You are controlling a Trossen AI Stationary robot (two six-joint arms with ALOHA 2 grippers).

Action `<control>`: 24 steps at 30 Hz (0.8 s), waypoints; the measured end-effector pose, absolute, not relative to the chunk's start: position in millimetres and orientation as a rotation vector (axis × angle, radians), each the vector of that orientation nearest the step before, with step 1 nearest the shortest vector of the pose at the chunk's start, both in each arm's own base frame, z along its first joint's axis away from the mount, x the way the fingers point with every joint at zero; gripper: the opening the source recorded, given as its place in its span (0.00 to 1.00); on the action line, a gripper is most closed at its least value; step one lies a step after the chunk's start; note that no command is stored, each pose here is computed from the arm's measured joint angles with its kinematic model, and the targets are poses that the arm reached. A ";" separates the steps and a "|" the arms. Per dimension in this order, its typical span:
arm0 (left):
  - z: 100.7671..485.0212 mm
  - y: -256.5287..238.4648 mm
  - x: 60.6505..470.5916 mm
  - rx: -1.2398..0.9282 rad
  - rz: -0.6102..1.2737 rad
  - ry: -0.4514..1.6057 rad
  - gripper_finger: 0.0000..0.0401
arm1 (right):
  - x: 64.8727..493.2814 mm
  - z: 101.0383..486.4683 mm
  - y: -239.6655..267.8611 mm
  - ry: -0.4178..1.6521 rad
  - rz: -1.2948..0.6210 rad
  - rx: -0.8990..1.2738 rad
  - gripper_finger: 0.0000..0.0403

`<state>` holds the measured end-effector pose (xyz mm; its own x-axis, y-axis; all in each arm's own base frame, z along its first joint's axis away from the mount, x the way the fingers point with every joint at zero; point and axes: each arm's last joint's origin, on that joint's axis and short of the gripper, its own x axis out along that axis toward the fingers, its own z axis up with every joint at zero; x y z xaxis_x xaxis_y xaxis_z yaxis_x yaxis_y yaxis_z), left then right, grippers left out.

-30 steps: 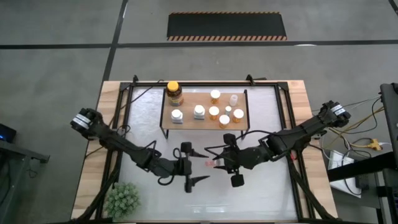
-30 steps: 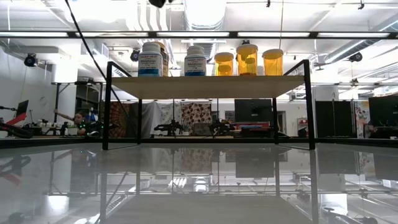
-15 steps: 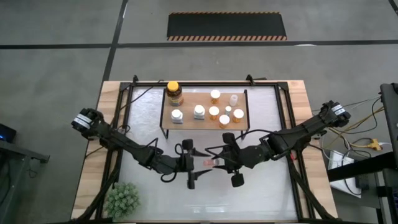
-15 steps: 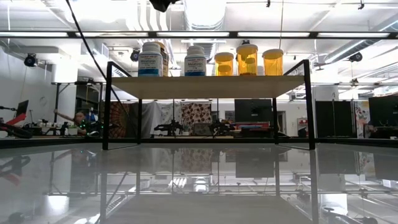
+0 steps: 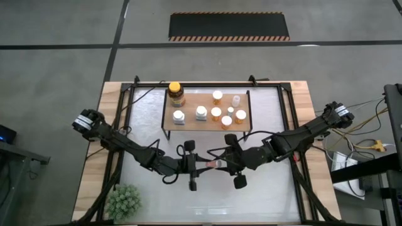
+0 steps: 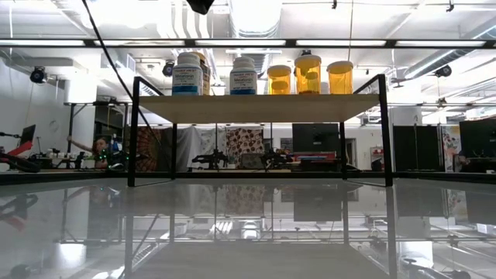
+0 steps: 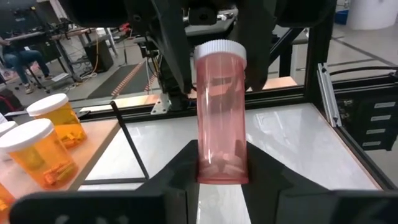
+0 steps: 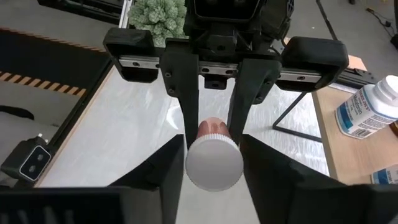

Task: Pick and place medicine bottles onto shelf by color
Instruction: Put the pink pill bottle on the shelf

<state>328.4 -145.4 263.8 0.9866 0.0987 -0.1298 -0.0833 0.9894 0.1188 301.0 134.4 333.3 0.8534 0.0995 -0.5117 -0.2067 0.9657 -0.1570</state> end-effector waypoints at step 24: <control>271.2 -144.7 328.1 0.132 0.121 0.069 0.20 | 296.1 359.1 131.9 0.529 0.159 -0.241 0.45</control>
